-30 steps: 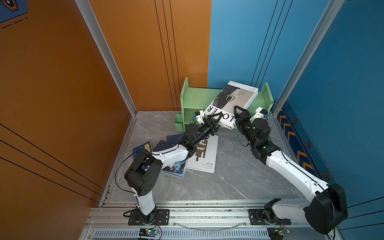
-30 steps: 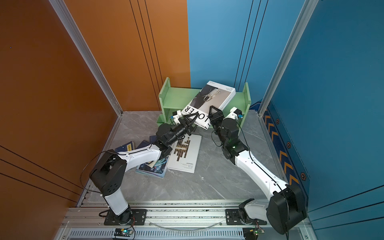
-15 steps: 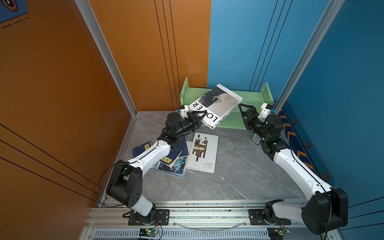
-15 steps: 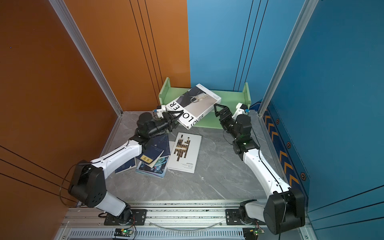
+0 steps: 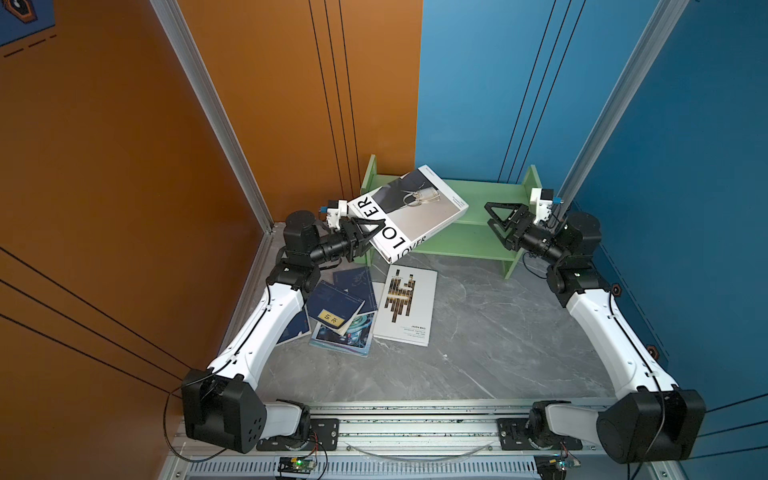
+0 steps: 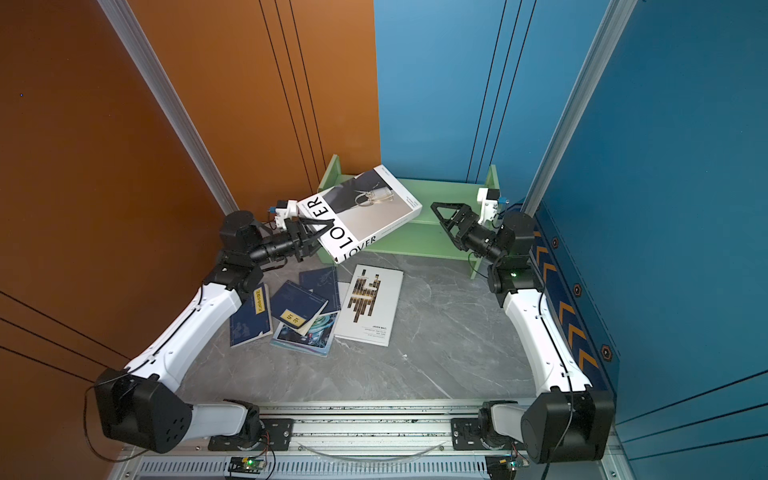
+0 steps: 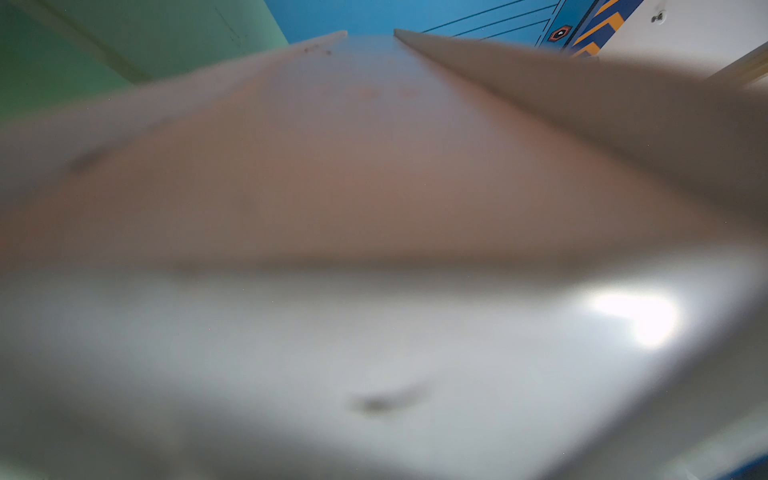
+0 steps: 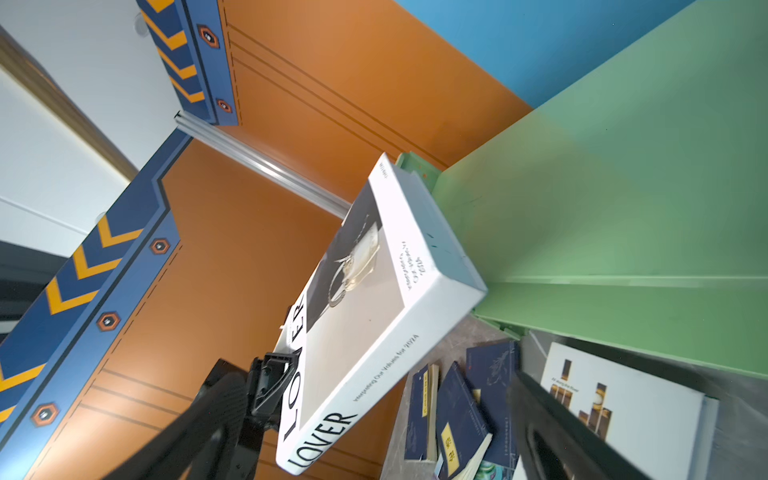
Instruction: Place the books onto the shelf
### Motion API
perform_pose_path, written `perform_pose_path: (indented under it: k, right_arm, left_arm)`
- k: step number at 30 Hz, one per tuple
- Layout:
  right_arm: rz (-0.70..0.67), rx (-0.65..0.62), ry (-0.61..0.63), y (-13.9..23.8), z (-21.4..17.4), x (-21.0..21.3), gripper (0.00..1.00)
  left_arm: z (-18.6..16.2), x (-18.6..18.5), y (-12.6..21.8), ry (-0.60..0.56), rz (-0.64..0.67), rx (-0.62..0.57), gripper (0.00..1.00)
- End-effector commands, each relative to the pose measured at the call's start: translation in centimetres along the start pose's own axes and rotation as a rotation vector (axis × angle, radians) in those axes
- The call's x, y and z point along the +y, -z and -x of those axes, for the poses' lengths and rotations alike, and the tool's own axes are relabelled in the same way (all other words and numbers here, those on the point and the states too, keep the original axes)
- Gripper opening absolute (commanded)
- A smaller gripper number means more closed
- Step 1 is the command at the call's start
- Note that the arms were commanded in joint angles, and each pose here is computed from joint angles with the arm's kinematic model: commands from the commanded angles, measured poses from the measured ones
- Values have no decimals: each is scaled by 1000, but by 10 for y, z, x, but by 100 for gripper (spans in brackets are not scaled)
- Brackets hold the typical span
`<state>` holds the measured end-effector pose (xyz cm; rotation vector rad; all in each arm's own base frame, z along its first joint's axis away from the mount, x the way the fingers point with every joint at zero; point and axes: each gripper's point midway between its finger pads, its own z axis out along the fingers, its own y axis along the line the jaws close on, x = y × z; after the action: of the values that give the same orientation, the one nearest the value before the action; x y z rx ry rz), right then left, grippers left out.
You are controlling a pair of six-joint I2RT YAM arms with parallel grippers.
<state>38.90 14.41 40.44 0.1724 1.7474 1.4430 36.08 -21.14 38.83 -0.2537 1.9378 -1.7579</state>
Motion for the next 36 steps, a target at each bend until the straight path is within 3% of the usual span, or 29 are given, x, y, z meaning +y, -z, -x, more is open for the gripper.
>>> perform_pose_path:
  k: [1, 7, 20, 36]
  right_arm:
    - [45, 102, -16, -14, -17, 6, 99]
    - [-25, 142, -23, -23, -29, -10, 97]
    - [22, 161, -88, -53, -35, -11, 91]
    - [77, -2, -228, -59, -17, -26, 63]
  left_arm:
    - [-8, -20, 2, -43, -65, 51, 35]
    - [-9, -21, 1, -39, -74, 58, 35]
    - [-16, -20, -2, -30, -75, 83, 36]
    - [-8, -13, -2, -37, -45, 49, 51]
